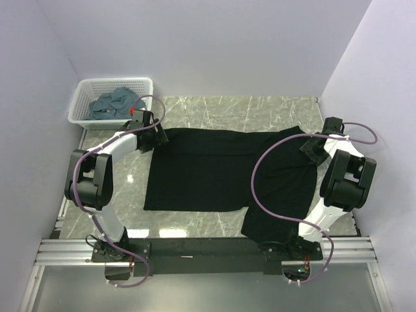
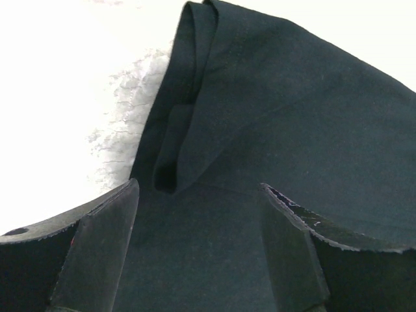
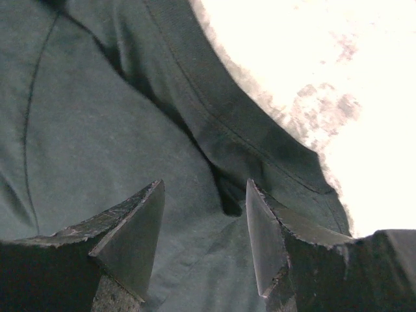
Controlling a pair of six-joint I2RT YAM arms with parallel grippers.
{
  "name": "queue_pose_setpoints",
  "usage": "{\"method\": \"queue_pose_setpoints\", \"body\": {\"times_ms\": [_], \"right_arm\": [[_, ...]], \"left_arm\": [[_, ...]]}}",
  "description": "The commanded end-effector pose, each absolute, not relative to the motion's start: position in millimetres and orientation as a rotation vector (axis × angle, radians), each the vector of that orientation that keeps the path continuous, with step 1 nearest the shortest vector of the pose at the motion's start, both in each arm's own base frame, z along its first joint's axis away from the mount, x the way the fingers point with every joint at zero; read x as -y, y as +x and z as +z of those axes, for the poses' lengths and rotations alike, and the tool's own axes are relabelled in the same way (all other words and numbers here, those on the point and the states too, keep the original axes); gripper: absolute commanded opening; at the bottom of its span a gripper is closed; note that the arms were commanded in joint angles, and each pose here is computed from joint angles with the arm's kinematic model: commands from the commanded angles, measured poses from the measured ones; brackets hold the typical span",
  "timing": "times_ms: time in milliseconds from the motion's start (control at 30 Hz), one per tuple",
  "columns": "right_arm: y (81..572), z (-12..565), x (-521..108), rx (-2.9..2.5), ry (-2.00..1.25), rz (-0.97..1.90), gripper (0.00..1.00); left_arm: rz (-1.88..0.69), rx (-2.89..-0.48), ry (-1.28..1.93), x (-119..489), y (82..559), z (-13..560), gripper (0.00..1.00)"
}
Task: Fold and stack the t-shirts
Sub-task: Fold the tshirt
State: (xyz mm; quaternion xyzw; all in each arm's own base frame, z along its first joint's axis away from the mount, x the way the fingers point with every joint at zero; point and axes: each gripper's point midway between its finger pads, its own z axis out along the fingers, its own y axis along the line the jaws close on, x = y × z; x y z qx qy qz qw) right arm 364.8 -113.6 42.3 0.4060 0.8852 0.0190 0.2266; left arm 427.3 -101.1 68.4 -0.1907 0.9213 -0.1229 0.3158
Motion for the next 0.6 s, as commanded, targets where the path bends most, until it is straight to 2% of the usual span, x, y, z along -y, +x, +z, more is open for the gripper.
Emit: {"method": "queue_pose_setpoints", "body": {"times_ms": [0,567], "right_arm": [[372,46,111,-2.427,1.055,0.133,0.6],[379,49,70,-2.52,0.994,0.324,0.56]], "left_arm": [[-0.359,-2.375,-0.443,110,438,94,0.79],[-0.364,-2.369,-0.437,112,438,99,0.79]]}}
